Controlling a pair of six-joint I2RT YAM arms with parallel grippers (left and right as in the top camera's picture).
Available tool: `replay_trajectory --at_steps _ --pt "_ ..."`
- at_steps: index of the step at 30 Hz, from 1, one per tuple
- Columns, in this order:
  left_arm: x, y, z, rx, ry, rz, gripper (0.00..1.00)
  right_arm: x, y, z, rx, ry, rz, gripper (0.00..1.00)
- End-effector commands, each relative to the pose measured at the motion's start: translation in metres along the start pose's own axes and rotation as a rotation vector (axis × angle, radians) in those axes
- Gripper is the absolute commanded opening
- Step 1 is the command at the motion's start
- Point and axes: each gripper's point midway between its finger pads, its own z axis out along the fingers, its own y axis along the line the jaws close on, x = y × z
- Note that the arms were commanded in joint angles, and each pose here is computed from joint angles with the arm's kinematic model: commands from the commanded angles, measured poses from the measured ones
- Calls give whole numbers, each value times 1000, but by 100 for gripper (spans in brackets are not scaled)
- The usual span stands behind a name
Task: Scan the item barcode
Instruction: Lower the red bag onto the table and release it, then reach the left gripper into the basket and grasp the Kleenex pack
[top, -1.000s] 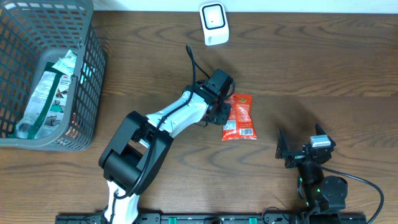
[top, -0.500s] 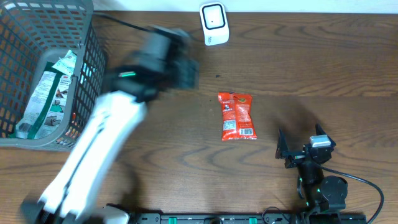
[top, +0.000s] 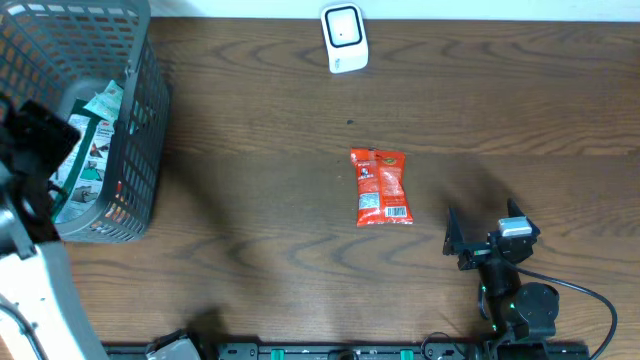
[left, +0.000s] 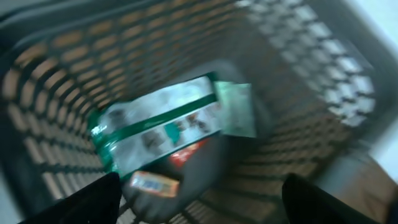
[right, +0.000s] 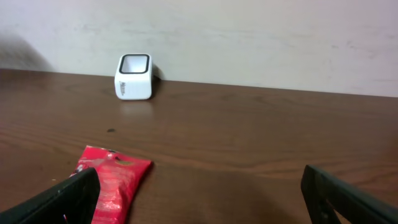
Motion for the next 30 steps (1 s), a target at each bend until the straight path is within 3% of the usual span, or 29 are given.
replay_trajectory --at_steps 1,12,14,15,18,19,21,22,30 --pt "22 31 38 -133 121 -163 84 0 -2 0 6 -1 -4 99" --pt "79 47 106 -294 417 -219 79 0 -2 0 6 -1 -4 99" --pt "88 39 114 -258 469 -242 78 0 -2 0 6 -1 -4 99" --pt "92 32 117 -225 496 -258 85 0 -2 0 6 -1 -4 99" --pt "100 20 122 -165 550 -278 88 0 -2 0 6 -1 -4 99" --pt "102 19 122 -162 562 -281 86 0 -2 0 6 -1 -4 99" --pt "106 20 120 -176 574 -297 70 0 -2 0 6 -1 -4 99" --pt "108 23 119 -202 577 -330 65 0 -2 0 6 -1 -4 99" --pt "114 65 106 -560 448 -724 65 0 -2 0 7 -1 -4 99"
